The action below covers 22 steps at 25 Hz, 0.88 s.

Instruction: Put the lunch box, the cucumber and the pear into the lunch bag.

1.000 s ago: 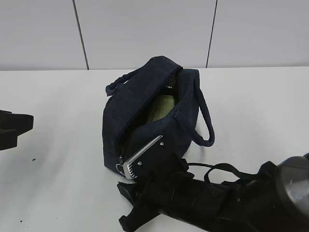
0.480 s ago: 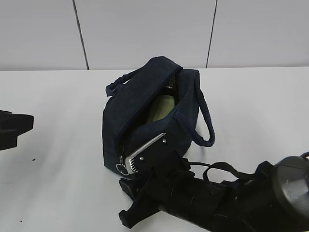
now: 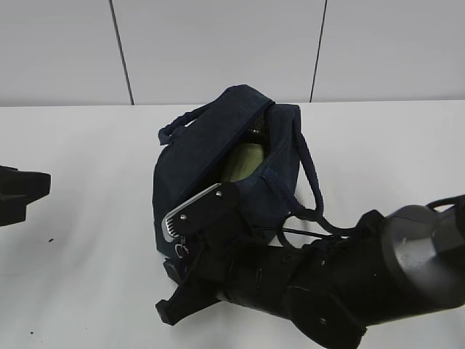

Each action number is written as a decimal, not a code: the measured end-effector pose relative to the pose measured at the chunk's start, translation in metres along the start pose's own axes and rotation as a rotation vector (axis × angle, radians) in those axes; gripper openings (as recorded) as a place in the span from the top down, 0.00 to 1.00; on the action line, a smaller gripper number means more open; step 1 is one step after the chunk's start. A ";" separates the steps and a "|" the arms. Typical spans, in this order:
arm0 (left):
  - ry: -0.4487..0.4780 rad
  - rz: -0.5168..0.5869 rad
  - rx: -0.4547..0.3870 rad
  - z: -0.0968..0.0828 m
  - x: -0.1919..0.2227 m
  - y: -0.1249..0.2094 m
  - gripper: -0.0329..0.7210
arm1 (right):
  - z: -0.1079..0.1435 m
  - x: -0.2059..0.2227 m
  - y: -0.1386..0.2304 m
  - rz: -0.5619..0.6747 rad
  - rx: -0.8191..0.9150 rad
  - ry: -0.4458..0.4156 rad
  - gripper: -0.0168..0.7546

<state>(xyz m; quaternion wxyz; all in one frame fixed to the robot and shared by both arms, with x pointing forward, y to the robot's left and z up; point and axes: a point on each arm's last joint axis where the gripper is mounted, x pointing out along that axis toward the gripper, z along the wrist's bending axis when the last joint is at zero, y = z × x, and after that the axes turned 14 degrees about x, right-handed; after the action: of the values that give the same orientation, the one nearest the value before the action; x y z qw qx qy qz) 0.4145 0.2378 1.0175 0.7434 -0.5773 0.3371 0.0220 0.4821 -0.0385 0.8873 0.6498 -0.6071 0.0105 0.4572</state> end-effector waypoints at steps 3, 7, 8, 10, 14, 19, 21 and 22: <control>0.000 0.000 0.000 0.000 0.000 0.000 0.55 | 0.000 0.000 0.001 0.022 0.006 0.009 0.70; 0.000 0.000 0.000 0.000 0.000 0.000 0.55 | -0.001 0.000 0.003 0.048 0.013 0.020 0.71; 0.000 0.000 0.000 0.000 0.000 0.000 0.55 | -0.001 0.000 0.003 0.047 0.013 0.019 0.71; 0.000 0.000 0.000 0.000 0.000 0.000 0.55 | -0.001 0.000 0.003 0.046 0.014 0.019 0.71; 0.000 0.000 0.000 0.000 0.000 0.000 0.55 | -0.001 0.001 0.002 0.045 0.016 0.018 0.71; 0.000 0.000 0.000 0.000 0.000 0.000 0.55 | 0.000 0.001 0.000 0.036 0.036 0.016 0.71; 0.000 0.000 0.000 0.000 0.000 0.000 0.55 | 0.001 0.002 -0.003 0.028 0.039 0.013 0.71; 0.000 0.000 0.000 0.000 0.000 0.000 0.55 | 0.002 0.003 -0.006 0.029 0.039 0.012 0.72</control>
<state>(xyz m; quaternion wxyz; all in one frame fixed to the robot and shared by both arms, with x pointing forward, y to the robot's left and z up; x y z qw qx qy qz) 0.4145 0.2378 1.0175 0.7434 -0.5773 0.3371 0.0220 0.4863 -0.0340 0.8905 0.6546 -0.5969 0.0322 0.4628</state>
